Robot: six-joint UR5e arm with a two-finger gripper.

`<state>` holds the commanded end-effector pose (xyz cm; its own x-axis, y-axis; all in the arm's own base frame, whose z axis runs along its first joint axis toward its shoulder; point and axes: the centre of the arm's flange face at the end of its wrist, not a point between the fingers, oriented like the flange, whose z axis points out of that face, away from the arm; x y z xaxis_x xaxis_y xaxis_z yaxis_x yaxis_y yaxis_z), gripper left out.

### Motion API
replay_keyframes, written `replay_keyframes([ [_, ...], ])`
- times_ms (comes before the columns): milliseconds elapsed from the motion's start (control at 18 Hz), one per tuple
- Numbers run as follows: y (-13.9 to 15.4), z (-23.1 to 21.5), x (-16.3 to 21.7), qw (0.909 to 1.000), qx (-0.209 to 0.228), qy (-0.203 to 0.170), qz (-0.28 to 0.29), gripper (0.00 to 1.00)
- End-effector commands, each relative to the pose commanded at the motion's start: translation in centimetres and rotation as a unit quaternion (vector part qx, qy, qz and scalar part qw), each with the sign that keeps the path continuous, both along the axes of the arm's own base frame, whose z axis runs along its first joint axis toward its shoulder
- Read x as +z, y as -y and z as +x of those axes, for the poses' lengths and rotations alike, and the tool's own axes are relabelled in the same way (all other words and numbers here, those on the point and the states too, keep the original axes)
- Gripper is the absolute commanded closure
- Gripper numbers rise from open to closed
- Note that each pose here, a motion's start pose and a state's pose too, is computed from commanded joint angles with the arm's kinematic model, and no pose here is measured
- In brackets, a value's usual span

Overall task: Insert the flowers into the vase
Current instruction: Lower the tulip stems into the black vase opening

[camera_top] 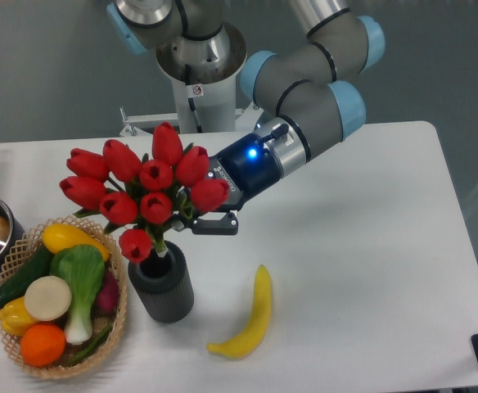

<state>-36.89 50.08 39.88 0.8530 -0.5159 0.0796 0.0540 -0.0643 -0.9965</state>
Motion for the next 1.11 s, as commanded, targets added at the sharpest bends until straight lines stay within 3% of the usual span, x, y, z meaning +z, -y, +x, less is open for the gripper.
replay_keyframes([
  [1111, -0.1, 0.6, -5.8, 0.9996, -0.005, 0.022, -0.013, 0.82],
])
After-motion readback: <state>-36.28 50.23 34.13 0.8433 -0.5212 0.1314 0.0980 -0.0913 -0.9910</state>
